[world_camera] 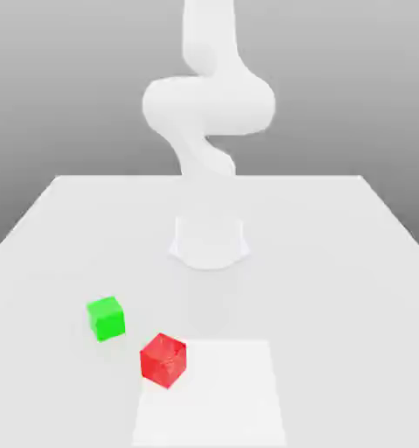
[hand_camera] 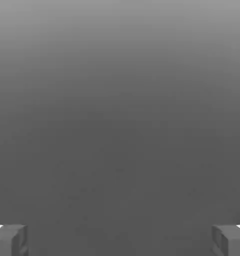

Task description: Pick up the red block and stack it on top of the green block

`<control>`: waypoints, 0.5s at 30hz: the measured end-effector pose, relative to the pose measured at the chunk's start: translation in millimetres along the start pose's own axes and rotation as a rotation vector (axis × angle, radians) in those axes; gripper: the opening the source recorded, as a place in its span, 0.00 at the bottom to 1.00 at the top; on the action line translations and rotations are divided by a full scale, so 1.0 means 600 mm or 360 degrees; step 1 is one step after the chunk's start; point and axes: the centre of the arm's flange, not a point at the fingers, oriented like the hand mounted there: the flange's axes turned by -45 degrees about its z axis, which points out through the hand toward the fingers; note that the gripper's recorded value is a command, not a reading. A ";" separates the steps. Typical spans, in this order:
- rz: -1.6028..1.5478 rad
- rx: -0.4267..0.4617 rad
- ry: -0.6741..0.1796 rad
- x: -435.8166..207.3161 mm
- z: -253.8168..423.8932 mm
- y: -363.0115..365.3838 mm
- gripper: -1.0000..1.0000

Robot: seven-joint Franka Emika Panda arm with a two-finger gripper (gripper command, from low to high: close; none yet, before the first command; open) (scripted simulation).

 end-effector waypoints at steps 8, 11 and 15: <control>0.0354 0.0018 -0.0488 -0.134 0.316 0.067 0.50; 0.0470 -0.0044 -0.0665 -0.217 0.410 0.085 0.50; 0.0616 -0.0194 -0.0895 -0.351 0.507 0.113 0.50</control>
